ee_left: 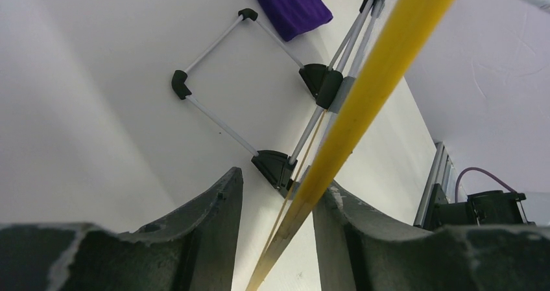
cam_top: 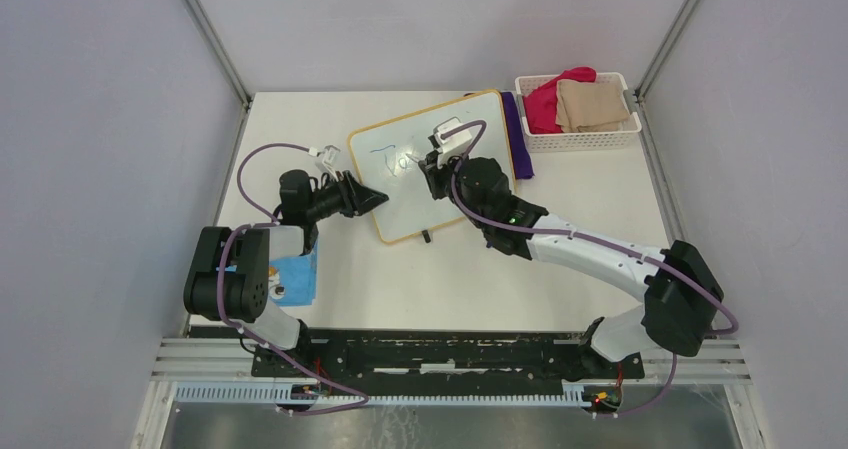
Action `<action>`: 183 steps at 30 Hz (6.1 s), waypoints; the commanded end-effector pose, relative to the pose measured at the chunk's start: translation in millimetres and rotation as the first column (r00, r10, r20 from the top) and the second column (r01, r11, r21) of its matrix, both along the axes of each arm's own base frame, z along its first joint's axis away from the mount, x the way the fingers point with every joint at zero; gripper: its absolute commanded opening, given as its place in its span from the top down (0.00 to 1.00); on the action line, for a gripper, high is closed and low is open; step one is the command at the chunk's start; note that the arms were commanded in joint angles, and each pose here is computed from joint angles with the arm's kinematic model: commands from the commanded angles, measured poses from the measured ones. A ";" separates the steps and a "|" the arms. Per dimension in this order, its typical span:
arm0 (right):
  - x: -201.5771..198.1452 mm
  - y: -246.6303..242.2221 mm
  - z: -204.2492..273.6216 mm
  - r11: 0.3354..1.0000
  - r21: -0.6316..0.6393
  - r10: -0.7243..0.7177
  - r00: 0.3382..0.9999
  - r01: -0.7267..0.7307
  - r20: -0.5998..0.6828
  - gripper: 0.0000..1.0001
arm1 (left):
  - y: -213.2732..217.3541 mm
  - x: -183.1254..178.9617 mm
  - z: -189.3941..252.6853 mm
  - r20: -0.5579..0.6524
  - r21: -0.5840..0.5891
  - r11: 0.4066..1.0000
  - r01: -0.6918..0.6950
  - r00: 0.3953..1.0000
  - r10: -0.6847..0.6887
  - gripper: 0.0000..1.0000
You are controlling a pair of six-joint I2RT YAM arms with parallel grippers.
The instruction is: Write a sentence on the whiteboard
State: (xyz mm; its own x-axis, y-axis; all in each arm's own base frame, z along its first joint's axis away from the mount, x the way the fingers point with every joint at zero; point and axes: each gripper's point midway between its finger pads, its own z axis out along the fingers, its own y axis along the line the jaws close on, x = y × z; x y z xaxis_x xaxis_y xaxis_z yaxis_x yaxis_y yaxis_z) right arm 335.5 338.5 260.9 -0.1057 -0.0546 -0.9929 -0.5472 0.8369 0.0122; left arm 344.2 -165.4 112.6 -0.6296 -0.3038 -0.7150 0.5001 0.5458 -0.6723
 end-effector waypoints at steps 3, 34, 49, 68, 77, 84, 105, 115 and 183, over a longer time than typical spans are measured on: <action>16.0 -9.8 40.1 0.995 0.080 -0.058 0.996 0.052 0.071 1.00 | -0.9 8.5 17.7 0.102 0.032 0.999 0.009 0.995 -0.012 0.50; 27.0 -5.8 -13.4 0.998 -0.005 -0.059 0.998 0.058 -0.017 1.00 | -1.8 8.5 15.7 0.096 0.045 0.999 0.013 0.995 -0.017 0.51; 21.0 -30.4 -31.2 0.992 -0.035 -0.121 0.992 0.120 -0.028 1.00 | -3.0 7.7 11.8 0.085 0.056 0.998 0.019 0.996 -0.024 0.57; 9.0 2.6 29.6 0.994 0.099 0.030 0.998 -0.035 0.050 1.00 | -3.4 7.6 8.1 0.074 0.068 0.997 0.022 0.997 -0.027 0.63; 19.8 7.4 18.0 0.997 0.080 0.001 1.000 -0.003 0.027 1.00 | -3.4 7.5 6.6 0.072 0.075 0.997 0.022 0.997 -0.028 0.64; 26.4 8.2 11.5 0.998 0.061 -0.022 1.000 0.021 0.019 1.00 | -3.7 7.2 7.1 0.073 0.075 0.997 0.023 0.997 -0.029 0.64; 39.2 -12.2 -13.1 0.995 0.006 -0.101 0.995 0.101 -0.017 1.00 | -3.7 7.4 5.4 0.069 0.082 0.996 0.025 0.997 -0.030 0.66; 34.9 -17.7 -6.2 0.995 0.027 -0.099 0.995 0.099 -0.011 1.00 | -3.4 7.6 4.5 0.067 0.086 0.996 0.024 0.997 -0.029 0.65; 33.2 -30.6 -28.9 0.993 -0.039 -0.111 0.992 0.109 -0.053 1.00 | -4.7 7.1 2.7 0.065 0.103 0.994 0.026 0.997 -0.033 0.64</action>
